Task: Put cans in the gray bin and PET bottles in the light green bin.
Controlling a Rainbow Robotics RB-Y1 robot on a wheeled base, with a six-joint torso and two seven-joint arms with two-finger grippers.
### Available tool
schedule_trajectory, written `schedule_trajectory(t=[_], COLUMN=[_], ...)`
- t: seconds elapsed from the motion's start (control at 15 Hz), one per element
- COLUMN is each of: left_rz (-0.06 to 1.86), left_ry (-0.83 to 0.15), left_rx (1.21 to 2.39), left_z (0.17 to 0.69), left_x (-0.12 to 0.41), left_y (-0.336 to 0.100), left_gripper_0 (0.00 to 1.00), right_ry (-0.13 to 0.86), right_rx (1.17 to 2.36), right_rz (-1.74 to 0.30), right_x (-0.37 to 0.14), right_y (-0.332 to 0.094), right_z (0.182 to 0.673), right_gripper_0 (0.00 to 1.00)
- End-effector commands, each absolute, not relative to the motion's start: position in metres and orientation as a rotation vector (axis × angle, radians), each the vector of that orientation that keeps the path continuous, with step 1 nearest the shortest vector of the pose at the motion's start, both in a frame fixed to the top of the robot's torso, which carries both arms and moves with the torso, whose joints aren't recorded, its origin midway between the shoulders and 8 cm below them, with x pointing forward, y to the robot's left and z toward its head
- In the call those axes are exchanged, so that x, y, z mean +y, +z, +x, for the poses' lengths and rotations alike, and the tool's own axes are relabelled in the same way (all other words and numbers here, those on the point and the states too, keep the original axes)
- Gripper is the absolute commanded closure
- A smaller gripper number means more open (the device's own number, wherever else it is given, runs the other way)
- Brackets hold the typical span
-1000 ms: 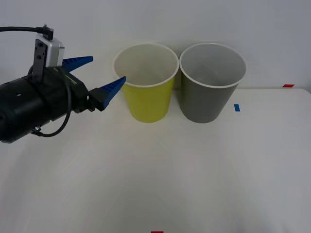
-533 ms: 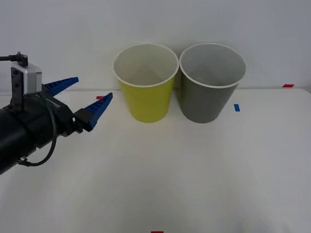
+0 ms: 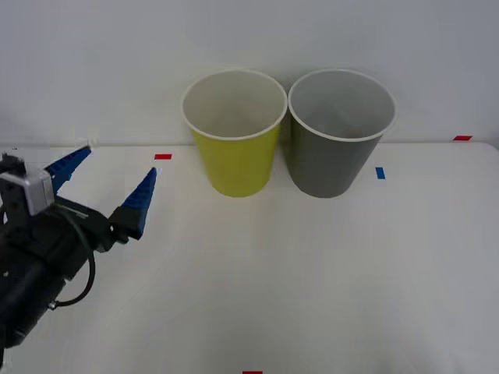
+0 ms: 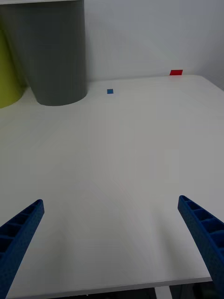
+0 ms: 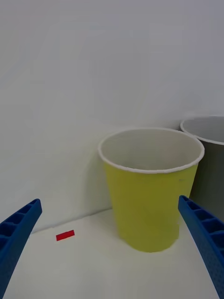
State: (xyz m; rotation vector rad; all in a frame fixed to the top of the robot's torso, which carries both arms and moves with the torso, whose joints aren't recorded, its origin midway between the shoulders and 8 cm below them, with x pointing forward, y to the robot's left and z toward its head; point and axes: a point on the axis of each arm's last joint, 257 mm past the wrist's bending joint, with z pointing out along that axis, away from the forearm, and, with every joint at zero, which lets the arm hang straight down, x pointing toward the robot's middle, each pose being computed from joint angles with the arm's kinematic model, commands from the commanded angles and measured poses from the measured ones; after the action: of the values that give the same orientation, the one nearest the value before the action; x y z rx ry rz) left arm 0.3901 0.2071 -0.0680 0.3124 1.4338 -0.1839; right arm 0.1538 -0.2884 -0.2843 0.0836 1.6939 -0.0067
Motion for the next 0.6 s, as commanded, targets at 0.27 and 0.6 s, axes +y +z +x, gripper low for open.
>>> schedule_trajectory(t=[0.27, 0.6], left_rz=[0.138, 0.057], left_ry=[-0.187, -0.141], left_rx=[1.462, 1.54], left_z=[0.36, 0.325], left_x=[0.238, 0.262], left_y=[-0.108, -0.143], left_gripper_0=[0.0, 0.0], right_ry=[-0.007, -0.007], right_rx=[1.694, 1.694], right_rz=[0.084, 0.084], right_x=[-0.288, -0.288], right_y=[-0.284, -0.284], right_z=[0.154, 0.154], right_gripper_0=[0.0, 0.0])
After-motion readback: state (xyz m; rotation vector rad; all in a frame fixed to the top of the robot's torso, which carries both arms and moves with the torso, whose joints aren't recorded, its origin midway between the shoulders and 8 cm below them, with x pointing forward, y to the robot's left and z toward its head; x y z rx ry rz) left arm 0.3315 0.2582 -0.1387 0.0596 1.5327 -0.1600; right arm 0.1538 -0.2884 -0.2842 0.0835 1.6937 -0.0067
